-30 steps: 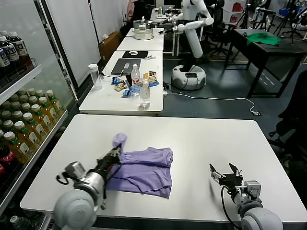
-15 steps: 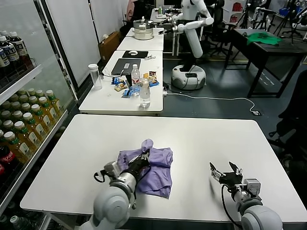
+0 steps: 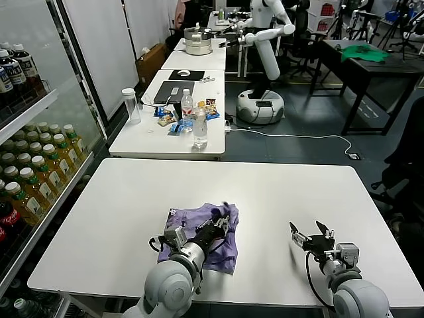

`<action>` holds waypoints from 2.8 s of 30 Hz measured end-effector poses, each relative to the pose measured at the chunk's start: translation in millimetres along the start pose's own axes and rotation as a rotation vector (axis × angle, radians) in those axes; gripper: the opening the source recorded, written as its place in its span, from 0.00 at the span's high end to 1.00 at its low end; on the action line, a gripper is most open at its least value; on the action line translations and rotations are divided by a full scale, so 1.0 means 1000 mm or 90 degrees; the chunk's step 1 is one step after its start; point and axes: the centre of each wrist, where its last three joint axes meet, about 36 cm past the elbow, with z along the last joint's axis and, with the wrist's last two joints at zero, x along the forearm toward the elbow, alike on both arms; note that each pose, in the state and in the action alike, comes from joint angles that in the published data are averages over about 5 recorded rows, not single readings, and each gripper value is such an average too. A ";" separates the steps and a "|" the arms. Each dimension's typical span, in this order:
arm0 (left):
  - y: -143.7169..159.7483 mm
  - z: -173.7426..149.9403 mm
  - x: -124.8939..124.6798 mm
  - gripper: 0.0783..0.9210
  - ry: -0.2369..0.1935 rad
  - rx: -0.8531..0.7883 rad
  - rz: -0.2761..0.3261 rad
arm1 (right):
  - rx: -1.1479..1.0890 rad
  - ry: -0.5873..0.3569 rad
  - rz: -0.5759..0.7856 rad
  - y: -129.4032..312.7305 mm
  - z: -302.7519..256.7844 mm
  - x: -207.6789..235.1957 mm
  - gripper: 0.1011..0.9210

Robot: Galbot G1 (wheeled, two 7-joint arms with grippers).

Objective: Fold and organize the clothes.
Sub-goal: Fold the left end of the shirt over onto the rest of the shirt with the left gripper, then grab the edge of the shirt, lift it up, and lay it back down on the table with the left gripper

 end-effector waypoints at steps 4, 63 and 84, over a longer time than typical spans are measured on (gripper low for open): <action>-0.001 -0.005 0.010 0.44 -0.009 0.014 0.033 | 0.000 -0.001 0.000 -0.001 -0.001 -0.002 0.12; 0.119 -0.004 0.037 0.95 -0.026 0.007 -0.258 | -0.006 -0.018 0.010 -0.003 -0.005 0.007 0.12; 0.176 -0.137 0.119 0.95 -0.169 0.088 -0.221 | -0.016 -0.031 0.003 0.003 -0.004 0.012 0.12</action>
